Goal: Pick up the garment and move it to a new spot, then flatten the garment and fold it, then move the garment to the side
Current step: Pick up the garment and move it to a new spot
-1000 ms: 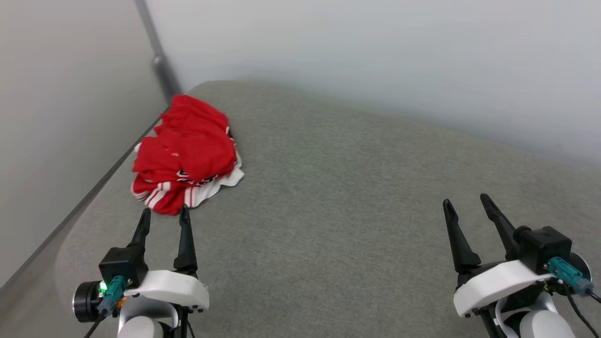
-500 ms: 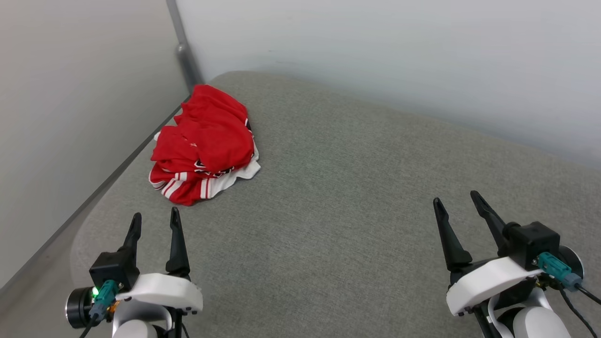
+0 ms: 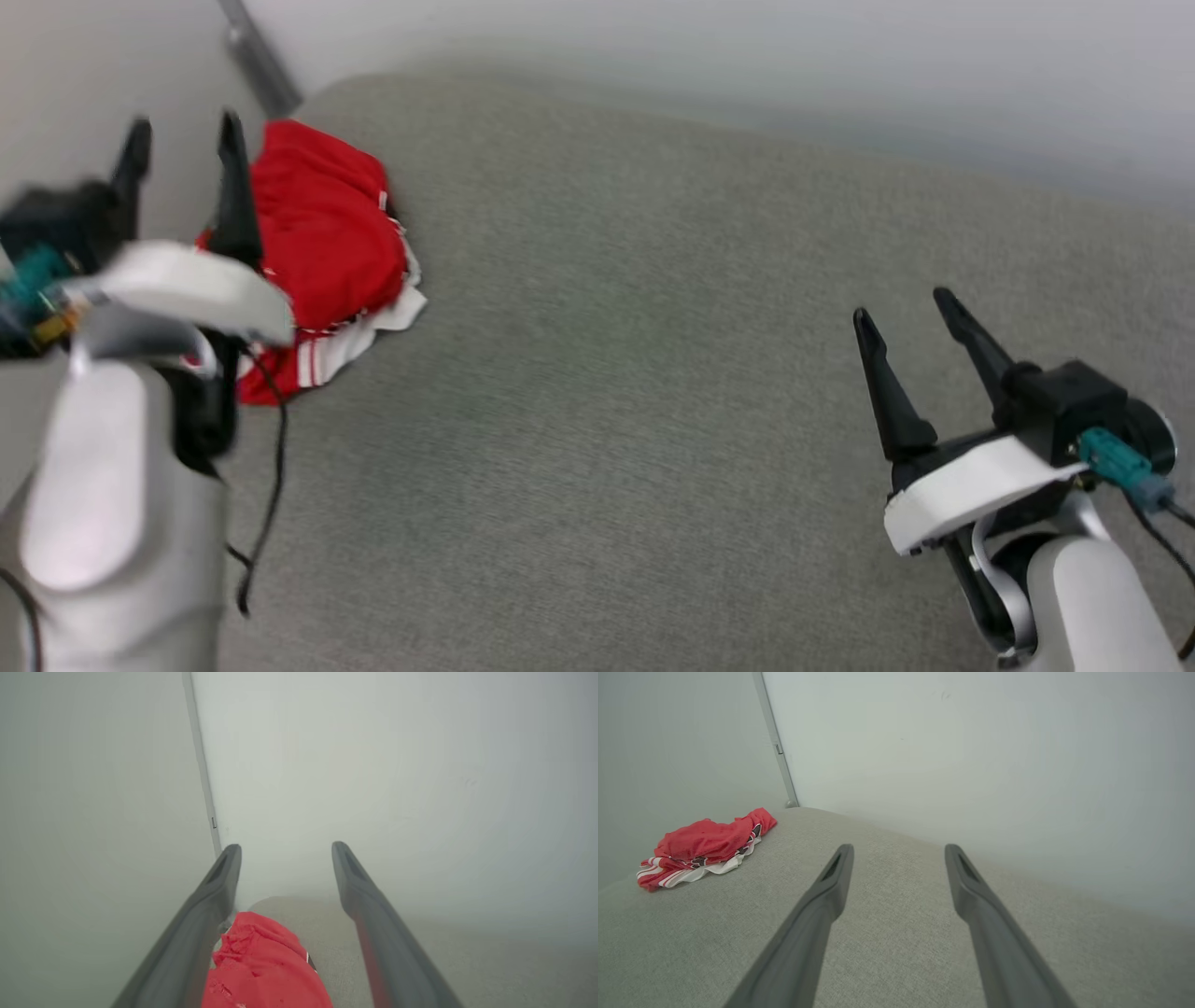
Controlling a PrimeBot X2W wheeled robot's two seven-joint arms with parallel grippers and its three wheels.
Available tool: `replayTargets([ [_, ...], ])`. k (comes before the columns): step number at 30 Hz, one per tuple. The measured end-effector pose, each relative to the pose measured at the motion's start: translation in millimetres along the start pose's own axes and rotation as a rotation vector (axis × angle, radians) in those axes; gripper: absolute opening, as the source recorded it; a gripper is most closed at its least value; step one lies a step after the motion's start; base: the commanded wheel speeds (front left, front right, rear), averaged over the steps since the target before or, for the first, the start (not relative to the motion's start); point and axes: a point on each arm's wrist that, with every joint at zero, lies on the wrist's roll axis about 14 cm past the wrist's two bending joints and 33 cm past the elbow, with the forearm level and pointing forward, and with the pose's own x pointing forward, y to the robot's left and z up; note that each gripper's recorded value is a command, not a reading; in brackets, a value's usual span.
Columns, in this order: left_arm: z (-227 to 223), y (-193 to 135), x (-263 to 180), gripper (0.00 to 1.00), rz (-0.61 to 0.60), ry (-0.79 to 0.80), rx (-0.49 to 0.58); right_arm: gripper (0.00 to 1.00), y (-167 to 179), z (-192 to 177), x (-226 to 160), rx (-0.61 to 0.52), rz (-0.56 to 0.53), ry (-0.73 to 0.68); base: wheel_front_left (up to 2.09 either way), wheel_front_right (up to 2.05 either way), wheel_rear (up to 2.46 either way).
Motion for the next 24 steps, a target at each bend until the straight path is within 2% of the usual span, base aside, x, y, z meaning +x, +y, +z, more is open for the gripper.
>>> replayTargets([
  [6, -20.7, -4.8, 65.1, 1.0, -0.071, 0.207, 0.052, 1.0, -35.6, -13.0, 5.8, 0.019, -0.067, 0.008, 0.0, 0.0, 0.0],
  [10, -67.8, 1.2, 88.2, 1.0, -0.064, 0.449, 0.051, 1.0, -63.2, -32.2, 4.7, 0.031, -0.129, 0.034, 0.0, 0.0, 0.0],
  [13, -124.7, 6.9, 80.6, 1.0, -0.044, 0.694, 0.028, 1.0, -77.7, -52.3, 0.3, 0.04, -0.163, 0.073, 0.0, 0.0, 0.0],
  [17, -177.2, 15.7, 65.6, 1.0, 0.006, 0.918, -0.001, 1.0, -90.6, -70.7, -1.6, 0.052, -0.19, 0.105, 0.0, 0.0, 0.0],
  [24, -250.8, 23.6, 8.1, 1.0, 0.117, 1.268, -0.117, 1.0, -97.4, -88.4, -0.5, 0.064, -0.196, 0.133, 0.0, 0.0, 0.0],
])
